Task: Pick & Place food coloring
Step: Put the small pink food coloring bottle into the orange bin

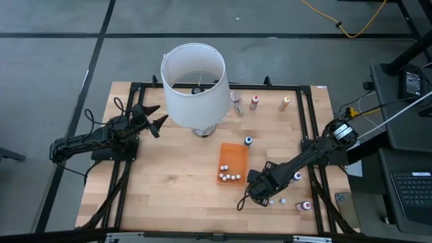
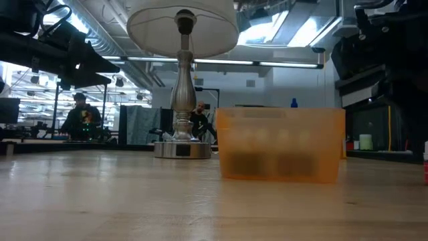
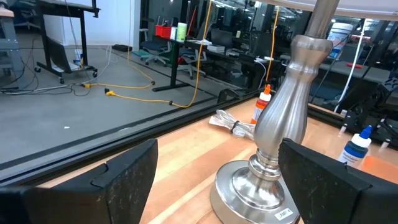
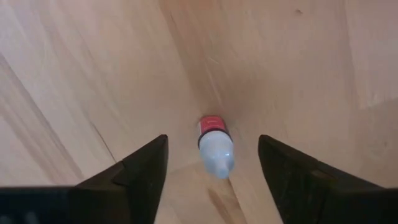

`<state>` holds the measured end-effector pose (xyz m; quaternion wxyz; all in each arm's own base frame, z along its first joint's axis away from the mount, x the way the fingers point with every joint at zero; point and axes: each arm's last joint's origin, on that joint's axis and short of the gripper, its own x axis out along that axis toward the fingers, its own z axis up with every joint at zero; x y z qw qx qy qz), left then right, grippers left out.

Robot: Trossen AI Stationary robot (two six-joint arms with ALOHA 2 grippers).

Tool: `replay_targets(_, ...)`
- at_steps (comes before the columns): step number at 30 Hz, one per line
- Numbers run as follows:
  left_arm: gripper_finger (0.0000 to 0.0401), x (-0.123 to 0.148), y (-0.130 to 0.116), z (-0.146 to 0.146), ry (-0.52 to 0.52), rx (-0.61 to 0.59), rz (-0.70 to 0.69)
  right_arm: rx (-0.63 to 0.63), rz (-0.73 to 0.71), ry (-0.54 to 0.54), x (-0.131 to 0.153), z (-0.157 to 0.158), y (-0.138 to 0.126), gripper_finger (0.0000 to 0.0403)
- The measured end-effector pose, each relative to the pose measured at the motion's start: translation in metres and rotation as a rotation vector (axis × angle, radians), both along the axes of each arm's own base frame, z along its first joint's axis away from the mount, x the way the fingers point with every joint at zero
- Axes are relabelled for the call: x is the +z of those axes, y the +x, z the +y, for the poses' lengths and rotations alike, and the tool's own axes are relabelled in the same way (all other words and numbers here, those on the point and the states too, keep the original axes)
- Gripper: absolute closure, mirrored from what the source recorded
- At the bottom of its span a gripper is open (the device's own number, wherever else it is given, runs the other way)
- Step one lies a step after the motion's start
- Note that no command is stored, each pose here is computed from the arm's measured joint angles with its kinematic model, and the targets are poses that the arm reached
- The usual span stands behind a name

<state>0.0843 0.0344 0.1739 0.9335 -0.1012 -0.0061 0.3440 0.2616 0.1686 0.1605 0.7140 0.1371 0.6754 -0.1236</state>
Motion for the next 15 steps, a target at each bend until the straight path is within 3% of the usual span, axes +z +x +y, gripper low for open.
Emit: replay_targets(15, 0.0079, 0.0000, 0.0000, 0.0000, 0.000, 0.000, 0.000, 0.041, 0.005, -0.005, 0.0024, 0.0003, 0.0005, 0.0330)
